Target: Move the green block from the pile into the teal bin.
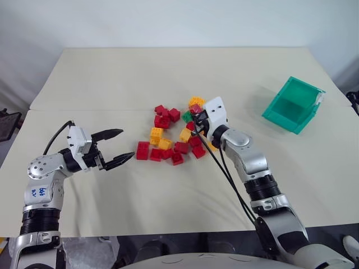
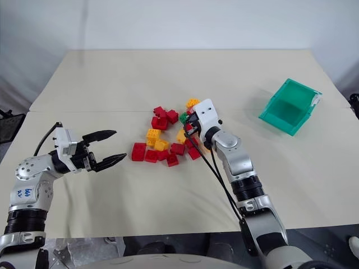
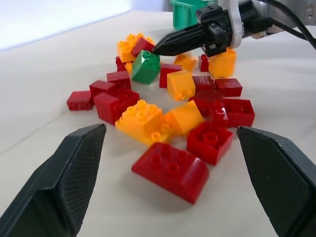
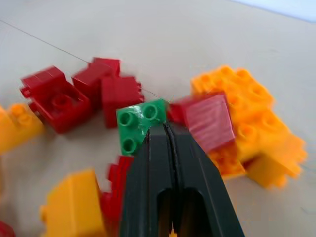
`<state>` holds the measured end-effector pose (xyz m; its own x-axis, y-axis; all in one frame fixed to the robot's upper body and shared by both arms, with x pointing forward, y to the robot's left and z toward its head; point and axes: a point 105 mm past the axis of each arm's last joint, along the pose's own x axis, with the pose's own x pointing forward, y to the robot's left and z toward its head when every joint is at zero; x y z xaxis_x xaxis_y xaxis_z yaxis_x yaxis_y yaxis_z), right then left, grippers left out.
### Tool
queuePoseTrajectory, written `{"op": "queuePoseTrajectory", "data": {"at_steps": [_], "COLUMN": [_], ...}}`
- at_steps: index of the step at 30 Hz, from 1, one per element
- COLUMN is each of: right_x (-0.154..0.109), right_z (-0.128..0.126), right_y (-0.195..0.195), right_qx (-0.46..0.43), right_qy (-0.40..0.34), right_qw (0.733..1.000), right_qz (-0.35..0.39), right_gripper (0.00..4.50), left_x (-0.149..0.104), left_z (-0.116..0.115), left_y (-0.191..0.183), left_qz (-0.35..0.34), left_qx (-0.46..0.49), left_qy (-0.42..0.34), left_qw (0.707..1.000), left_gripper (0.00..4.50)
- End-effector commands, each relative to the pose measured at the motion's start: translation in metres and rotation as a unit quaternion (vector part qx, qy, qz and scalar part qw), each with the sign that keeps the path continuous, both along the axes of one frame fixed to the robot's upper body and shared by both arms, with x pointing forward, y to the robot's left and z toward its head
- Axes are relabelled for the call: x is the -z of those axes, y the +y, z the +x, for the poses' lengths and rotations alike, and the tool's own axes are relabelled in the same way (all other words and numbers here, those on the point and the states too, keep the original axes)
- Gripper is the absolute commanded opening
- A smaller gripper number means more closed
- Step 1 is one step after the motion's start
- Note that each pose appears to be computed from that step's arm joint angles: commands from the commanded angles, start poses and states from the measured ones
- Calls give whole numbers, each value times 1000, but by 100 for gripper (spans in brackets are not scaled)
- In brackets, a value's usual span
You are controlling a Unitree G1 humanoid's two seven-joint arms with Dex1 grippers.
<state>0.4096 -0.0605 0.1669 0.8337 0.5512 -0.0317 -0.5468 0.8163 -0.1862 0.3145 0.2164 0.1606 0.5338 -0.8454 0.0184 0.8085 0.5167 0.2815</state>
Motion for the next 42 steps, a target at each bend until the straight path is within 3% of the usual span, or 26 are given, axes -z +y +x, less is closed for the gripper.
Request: {"op": "queuePoseTrajectory", "data": {"at_steps": [1,14,17,29,35,42], "right_x": [-23,-37,-43,-44,-48,-55], "right_z": [-9,-46,-64,-105,-100,-62], "right_y": [-3,-62,-95,-157,-134,-69], "right_qx": [-15,-48,-67,-67,-104,-160], "right_qy": [-39,-33,12,63,58,54], "right_qw": [999,998,997,990,986,976], "right_qz": [6,-36,-23,-108,-116,-140], "right_gripper": [2,2,54,449,449,449], "left_x": [-5,-5,-7,-9,-10,-9], "left_z": [2,4,7,13,17,21], "left_y": [-3,-1,-4,-4,-6,-13], "left_qz": [-3,1,0,3,2,-2], "left_qx": [5,12,20,29,33,39], "left_qy": [-12,-8,-8,-10,-15,-23], "left_qw": [1000,1000,1000,1000,999,999], "left_gripper": [450,450,450,450,450,450]}}
